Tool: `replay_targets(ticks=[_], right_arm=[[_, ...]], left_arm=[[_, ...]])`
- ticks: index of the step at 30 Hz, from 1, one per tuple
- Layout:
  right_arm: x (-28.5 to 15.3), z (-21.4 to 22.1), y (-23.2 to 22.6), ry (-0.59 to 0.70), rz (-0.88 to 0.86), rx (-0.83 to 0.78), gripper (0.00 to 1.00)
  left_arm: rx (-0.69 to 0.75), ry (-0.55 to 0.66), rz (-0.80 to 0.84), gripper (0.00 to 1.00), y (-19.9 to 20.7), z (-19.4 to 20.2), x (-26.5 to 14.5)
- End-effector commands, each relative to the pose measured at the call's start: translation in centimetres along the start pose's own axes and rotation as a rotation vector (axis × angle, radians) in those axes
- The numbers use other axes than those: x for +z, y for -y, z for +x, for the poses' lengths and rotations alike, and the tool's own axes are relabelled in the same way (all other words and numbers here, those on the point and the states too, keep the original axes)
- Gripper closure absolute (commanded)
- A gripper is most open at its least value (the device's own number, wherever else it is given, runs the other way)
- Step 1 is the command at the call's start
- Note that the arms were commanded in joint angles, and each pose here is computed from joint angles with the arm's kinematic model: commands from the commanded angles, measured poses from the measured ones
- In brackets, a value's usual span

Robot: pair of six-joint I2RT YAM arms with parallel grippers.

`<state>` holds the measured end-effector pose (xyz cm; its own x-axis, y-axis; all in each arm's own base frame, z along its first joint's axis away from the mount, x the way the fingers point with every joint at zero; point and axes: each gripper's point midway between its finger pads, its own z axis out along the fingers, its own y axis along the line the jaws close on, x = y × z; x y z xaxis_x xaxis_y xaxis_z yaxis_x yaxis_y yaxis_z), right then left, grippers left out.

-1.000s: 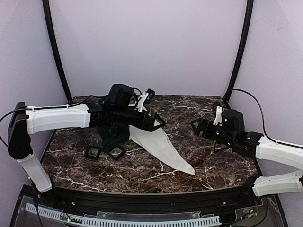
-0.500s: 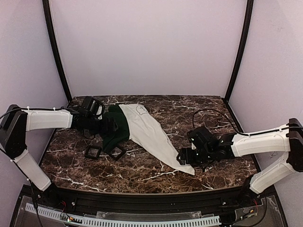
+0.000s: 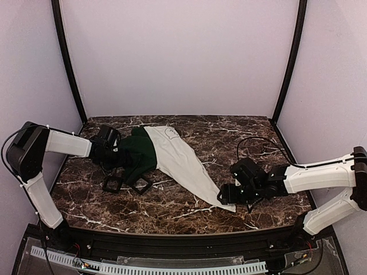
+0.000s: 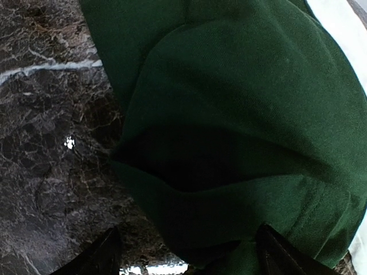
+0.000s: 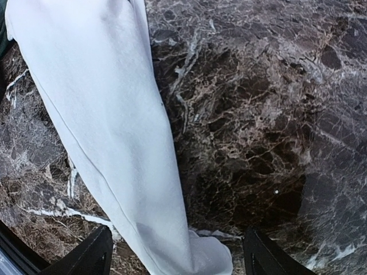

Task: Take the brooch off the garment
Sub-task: Pick up the crumped clothing from the center of the board.

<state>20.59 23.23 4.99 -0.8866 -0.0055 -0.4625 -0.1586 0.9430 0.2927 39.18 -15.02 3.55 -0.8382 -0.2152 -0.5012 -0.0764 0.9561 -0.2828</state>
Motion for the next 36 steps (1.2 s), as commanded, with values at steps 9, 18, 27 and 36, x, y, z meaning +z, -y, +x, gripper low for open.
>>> replay_targets(ticks=[9,18,27,36], right_arm=[[0.5,2.3,0.3,-0.06,-0.003,0.004,0.28],[0.7,2.1,-0.6,-0.047,-0.047,0.022,0.73],[-1.6,-2.3,-2.7,0.093,-0.092,0.033,1.0],[-2.3,-14.0,-2.2,0.281,-0.041,0.029,1.0]], left_arm=[[-0.023,0.042,0.022,0.29,0.4,-1.6,2.2],[-0.014,0.094,0.028,0.68,0.8,-3.1,2.3],[-0.021,0.206,0.071,0.99,2.1,-6.8,-0.4],[-0.047,0.305,0.229,0.99,3.7,-13.6,-7.6]])
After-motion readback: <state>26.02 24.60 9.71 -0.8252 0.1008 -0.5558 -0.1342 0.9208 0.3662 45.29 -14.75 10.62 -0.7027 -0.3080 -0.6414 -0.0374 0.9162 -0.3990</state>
